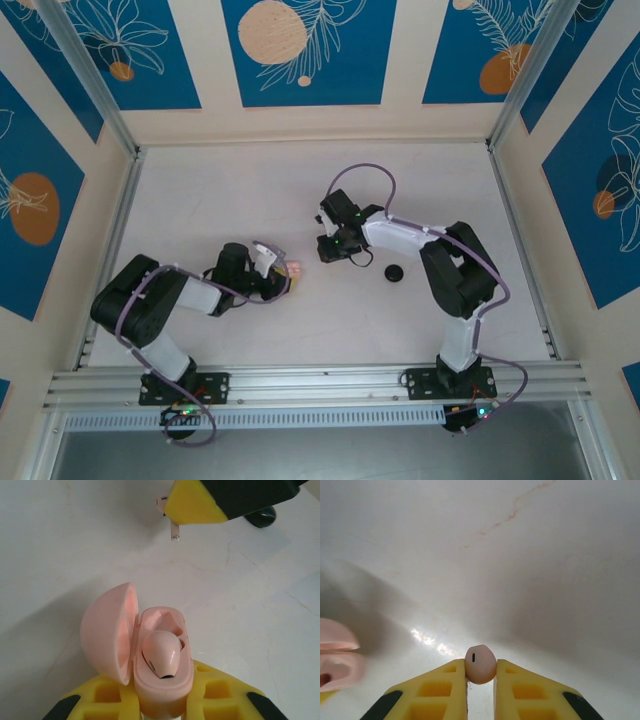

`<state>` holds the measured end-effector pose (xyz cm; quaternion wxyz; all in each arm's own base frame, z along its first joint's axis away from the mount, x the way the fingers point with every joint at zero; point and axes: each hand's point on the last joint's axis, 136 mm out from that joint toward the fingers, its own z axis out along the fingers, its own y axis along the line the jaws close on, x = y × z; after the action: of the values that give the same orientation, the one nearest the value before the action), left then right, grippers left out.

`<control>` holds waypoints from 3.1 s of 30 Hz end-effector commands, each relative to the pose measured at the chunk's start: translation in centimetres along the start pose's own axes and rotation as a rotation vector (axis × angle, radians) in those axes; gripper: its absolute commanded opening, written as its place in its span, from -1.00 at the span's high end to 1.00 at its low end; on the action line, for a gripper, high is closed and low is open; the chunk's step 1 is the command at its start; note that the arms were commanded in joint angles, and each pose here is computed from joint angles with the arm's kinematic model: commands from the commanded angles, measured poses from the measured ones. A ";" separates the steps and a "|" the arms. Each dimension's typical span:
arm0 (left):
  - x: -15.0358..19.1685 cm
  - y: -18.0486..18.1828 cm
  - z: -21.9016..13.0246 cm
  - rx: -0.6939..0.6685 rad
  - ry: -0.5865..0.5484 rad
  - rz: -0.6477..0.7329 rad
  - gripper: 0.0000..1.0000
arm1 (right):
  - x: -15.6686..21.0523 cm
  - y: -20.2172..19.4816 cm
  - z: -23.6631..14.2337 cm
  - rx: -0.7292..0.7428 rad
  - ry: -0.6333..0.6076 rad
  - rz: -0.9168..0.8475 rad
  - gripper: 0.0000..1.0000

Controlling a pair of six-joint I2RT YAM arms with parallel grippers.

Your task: Insert the wireless bluetooth earbuds into the charging case

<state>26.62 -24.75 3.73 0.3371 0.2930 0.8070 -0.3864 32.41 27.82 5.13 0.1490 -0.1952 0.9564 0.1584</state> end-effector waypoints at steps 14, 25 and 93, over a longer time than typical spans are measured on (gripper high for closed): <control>-3.3 -3.0 1.6 0.216 -0.073 0.046 0.72 | -1.0 4.4 -3.8 -0.063 -0.242 -0.309 0.67; -4.2 -3.4 1.7 0.248 -0.110 0.016 0.72 | -0.5 5.2 -4.3 -0.050 -0.259 -0.382 0.67; -6.4 -5.7 -0.6 0.276 -0.268 0.299 0.73 | -0.3 6.7 -12.5 -0.384 -0.273 -0.176 0.45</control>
<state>26.94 -28.25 9.64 0.4240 0.3653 0.6818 -0.4712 27.41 29.58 17.21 0.2680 -0.3004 0.8483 0.3439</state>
